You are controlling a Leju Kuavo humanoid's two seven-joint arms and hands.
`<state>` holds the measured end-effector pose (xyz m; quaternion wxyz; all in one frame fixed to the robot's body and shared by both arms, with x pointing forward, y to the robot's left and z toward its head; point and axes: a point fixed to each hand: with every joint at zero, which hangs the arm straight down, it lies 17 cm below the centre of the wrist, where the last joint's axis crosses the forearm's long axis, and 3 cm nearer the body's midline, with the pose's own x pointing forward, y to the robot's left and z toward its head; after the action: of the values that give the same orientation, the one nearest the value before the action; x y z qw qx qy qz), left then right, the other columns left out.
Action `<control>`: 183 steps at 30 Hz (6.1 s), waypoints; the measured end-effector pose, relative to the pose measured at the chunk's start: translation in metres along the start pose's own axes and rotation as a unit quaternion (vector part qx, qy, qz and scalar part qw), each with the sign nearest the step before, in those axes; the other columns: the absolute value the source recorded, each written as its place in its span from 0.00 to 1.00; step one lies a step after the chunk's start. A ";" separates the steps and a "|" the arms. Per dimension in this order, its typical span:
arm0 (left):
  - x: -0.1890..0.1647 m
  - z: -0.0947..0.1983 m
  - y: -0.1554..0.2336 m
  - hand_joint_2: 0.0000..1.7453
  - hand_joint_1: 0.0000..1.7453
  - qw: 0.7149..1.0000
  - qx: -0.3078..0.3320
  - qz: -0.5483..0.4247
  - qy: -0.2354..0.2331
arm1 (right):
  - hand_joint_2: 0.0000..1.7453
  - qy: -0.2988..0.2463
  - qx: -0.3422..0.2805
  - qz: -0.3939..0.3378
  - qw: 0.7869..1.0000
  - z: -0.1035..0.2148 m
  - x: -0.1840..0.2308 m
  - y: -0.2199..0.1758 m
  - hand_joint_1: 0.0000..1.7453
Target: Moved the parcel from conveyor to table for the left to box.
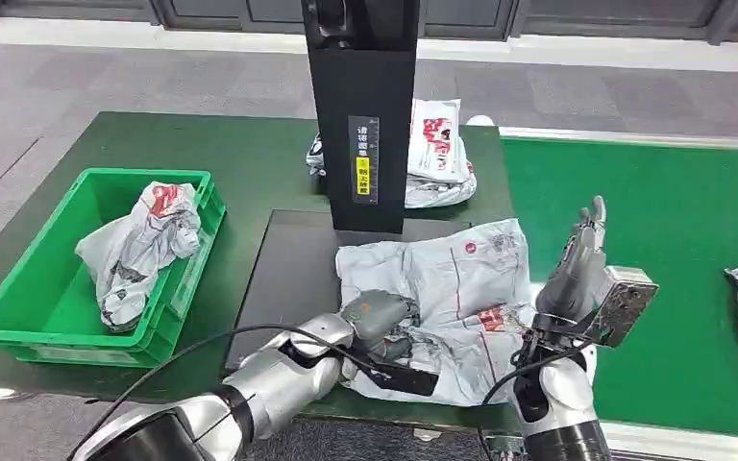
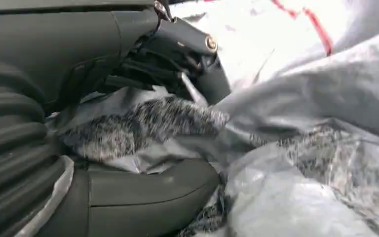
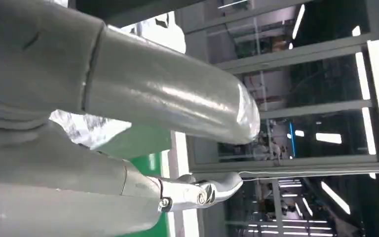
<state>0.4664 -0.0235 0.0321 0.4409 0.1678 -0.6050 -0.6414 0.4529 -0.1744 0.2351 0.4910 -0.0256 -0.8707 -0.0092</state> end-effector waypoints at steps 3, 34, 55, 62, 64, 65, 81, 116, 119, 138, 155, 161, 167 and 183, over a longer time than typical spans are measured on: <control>-0.002 0.000 0.024 1.00 1.00 0.998 0.067 0.018 -0.004 | 0.00 0.002 0.002 0.005 1.000 0.001 0.001 0.000 0.00; -0.181 0.383 0.375 1.00 1.00 0.669 0.644 -0.295 0.223 | 0.00 0.009 -0.018 0.004 1.000 -0.003 -0.014 -0.005 0.00; -0.397 0.414 0.162 1.00 0.13 0.689 0.368 -0.120 0.612 | 0.00 0.047 0.027 0.016 0.998 0.039 -0.020 0.004 0.00; -0.408 0.410 0.154 1.00 0.13 0.695 0.349 -0.116 0.618 | 0.00 0.048 0.028 0.017 0.998 0.039 -0.020 0.004 0.00; -0.410 0.410 0.154 1.00 0.00 0.695 0.347 -0.115 0.619 | 0.00 0.048 0.028 0.017 0.998 0.039 -0.020 0.004 0.00; -0.410 0.410 0.152 1.00 0.00 0.695 0.345 -0.114 0.620 | 0.00 0.048 0.027 0.017 0.998 0.039 -0.020 0.004 0.00; -0.369 0.354 0.175 0.00 0.00 0.763 0.477 0.005 0.436 | 0.00 0.048 0.043 0.024 0.998 0.036 -0.017 0.009 0.00; -0.299 0.352 0.240 0.00 0.00 0.678 0.673 0.130 0.265 | 0.00 0.047 0.019 0.019 0.999 0.030 -0.026 0.006 0.00; -0.300 0.352 0.240 0.00 0.00 0.678 0.673 0.132 0.265 | 0.00 0.047 0.018 0.019 0.999 0.030 -0.026 0.005 0.00; -0.156 0.259 0.299 0.00 0.00 0.660 0.690 0.297 0.009 | 0.00 0.051 0.004 0.030 0.998 0.038 -0.030 -0.003 0.00; -0.142 0.265 0.311 0.00 0.00 0.648 0.704 0.290 -0.011 | 0.00 0.050 0.005 0.031 0.998 0.038 -0.030 -0.002 0.00; -0.142 0.262 0.316 0.00 0.00 0.648 0.705 0.290 -0.007 | 0.00 0.048 0.007 0.031 0.998 0.038 -0.030 -0.001 0.00; -0.150 0.242 0.309 0.00 0.00 0.669 0.678 0.305 0.013 | 0.00 0.047 0.014 0.034 0.998 0.038 -0.029 0.001 0.00; -0.191 0.244 0.315 0.00 0.00 0.678 0.677 0.282 0.050 | 0.00 0.048 0.014 0.031 0.998 0.037 -0.029 0.001 0.00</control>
<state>0.5036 0.3145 0.3142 0.3966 0.2740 -0.8695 0.1073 0.4365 -0.1729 0.1909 0.5326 -0.0453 -0.8450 0.0170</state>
